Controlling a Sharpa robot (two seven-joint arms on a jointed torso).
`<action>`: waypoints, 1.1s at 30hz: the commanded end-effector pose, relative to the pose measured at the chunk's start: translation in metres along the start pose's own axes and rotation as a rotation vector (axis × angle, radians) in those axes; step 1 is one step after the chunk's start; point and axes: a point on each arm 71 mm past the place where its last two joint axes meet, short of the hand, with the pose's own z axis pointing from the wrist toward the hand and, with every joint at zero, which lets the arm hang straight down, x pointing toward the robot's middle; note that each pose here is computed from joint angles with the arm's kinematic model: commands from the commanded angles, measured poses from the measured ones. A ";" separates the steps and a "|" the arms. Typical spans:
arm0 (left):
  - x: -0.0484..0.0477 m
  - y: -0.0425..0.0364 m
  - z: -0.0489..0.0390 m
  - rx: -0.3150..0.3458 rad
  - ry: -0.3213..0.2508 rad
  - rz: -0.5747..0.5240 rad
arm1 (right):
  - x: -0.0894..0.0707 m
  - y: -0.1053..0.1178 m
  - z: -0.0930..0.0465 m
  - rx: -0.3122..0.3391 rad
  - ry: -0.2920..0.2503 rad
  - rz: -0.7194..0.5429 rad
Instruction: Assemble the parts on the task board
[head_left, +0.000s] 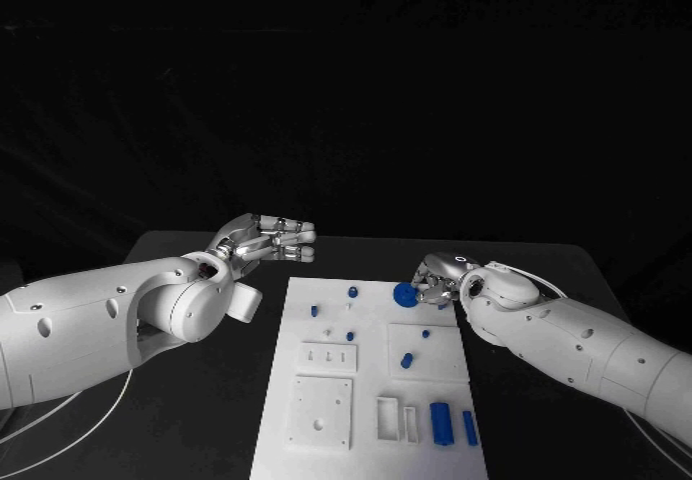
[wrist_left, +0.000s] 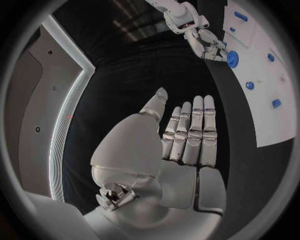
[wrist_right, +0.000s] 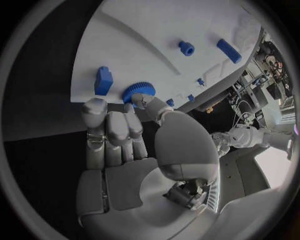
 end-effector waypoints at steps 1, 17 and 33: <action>0.0025 -0.0019 0.0006 0.009 0.020 -0.001 | 0.007 0.002 -0.001 -0.001 0.029 -0.026; 0.0020 -0.0017 0.0000 0.006 0.019 0.002 | -0.001 0.013 -0.004 -0.008 -0.032 -0.021; 0.0012 -0.0015 -0.0005 0.004 0.017 0.002 | -0.005 0.017 -0.006 -0.018 -0.068 0.006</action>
